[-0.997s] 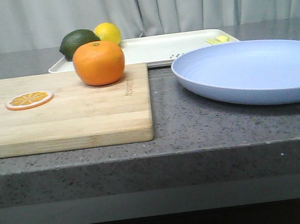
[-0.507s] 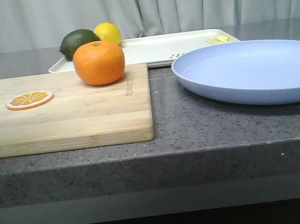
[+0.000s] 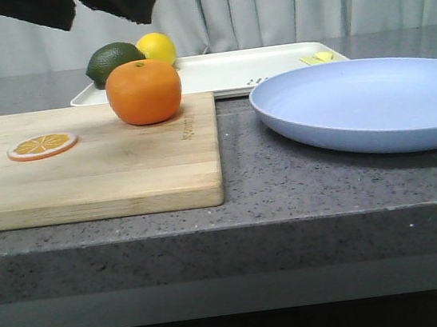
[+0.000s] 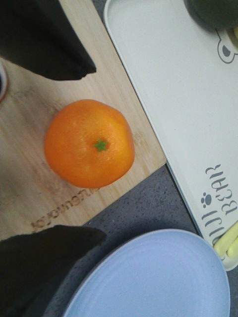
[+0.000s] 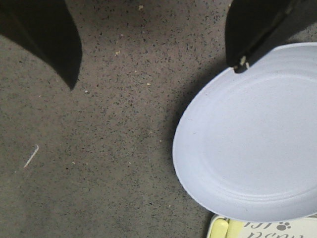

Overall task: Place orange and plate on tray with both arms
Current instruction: 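Lower the left gripper onto the orange on the cutting board and grasp it, then lift the orange with the left gripper and lower it onto the blue plate, then open the left gripper to release the orange and withdraw upward, then move the right gripper to the blue plate's rim and grip it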

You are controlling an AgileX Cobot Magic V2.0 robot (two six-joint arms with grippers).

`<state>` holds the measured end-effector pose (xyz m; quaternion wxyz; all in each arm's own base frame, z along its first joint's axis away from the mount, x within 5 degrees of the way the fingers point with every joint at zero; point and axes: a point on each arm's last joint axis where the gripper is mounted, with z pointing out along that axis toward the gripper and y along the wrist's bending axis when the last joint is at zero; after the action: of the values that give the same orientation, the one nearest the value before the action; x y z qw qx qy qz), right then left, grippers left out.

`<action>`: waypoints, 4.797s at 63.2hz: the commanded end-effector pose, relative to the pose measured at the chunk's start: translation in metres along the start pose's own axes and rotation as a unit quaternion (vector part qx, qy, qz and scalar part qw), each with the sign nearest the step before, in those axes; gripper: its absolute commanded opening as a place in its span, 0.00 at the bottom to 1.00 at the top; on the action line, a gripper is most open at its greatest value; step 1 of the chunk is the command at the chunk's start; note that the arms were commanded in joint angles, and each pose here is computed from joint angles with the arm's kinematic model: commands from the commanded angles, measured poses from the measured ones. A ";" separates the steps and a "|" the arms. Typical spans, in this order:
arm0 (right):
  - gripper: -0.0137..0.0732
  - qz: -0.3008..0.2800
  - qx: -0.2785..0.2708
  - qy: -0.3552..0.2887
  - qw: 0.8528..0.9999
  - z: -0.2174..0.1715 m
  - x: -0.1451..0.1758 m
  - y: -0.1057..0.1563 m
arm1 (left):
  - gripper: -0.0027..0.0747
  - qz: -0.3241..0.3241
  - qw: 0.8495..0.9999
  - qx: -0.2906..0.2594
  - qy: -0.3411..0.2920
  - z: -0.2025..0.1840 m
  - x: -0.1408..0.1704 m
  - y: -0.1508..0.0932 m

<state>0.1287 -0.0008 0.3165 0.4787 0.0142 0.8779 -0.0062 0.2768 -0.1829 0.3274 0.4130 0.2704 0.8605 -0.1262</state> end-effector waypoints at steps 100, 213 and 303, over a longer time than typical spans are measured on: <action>0.85 -0.012 0.002 -0.046 0.999 -0.005 -0.015 0.000 | 0.49 0.082 0.989 0.107 -0.063 0.073 -0.079 -0.117; 0.85 -0.012 0.003 -0.040 0.999 -0.004 -0.014 0.000 | 0.89 -0.004 0.991 -0.003 -0.131 -0.098 -0.056 0.001; 0.66 0.130 -0.113 0.241 0.955 0.099 -0.082 -0.036 | 0.89 -0.034 0.990 -0.046 -0.131 -0.194 0.087 0.009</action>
<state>0.2440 -0.0364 0.3243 0.2167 0.0779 0.9687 0.0928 0.1112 -0.0586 0.3680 0.4906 0.2145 0.8356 -0.1230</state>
